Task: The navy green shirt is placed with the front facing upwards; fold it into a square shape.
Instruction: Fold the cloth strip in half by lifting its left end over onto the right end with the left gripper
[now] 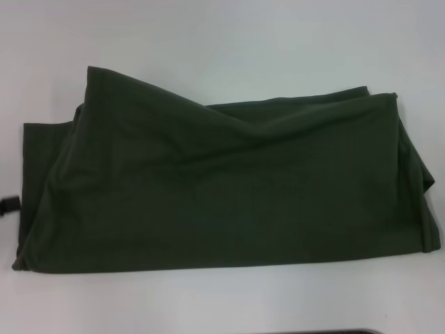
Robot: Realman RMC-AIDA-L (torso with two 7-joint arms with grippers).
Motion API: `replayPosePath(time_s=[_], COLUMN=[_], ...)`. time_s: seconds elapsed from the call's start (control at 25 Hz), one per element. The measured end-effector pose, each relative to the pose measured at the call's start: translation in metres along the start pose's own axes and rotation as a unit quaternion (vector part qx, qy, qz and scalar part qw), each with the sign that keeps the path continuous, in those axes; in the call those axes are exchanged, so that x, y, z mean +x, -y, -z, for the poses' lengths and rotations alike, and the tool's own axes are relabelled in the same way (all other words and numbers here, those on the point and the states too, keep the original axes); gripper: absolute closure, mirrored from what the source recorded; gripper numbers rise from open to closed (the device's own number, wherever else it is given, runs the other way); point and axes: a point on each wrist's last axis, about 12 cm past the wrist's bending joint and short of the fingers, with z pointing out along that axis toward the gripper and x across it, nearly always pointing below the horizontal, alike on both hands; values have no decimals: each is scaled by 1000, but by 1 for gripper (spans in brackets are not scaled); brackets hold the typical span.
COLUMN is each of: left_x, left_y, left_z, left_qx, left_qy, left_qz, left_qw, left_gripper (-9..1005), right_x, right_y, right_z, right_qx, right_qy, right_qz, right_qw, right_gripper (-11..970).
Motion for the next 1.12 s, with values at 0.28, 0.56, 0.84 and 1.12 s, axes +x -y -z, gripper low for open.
replayPosePath(time_s=[0.28,0.56,0.84,1.12], left_x=[-31,-52,-71,-77], left_y=[10,21,33,34], left_z=[-12,-33,-59,-79], left_qx=[37,92,98,66], left_qy=[58,97,116,116], left_qz=[-28,-44,-88,-123], left_qw=[997,990,985,983], left_gripper=[287,206,88,96], right_x=[-25,-40,-55,-66], right_y=[-15,-24,-30,-39], right_z=[0,-28,-57,-75], right_qx=[-55,-82,-104,-129], right_qy=[35,51,73,88], right_qz=[40,91,113,121], right_qw=[997,991,986,980], right_gripper=[391,213,20,24])
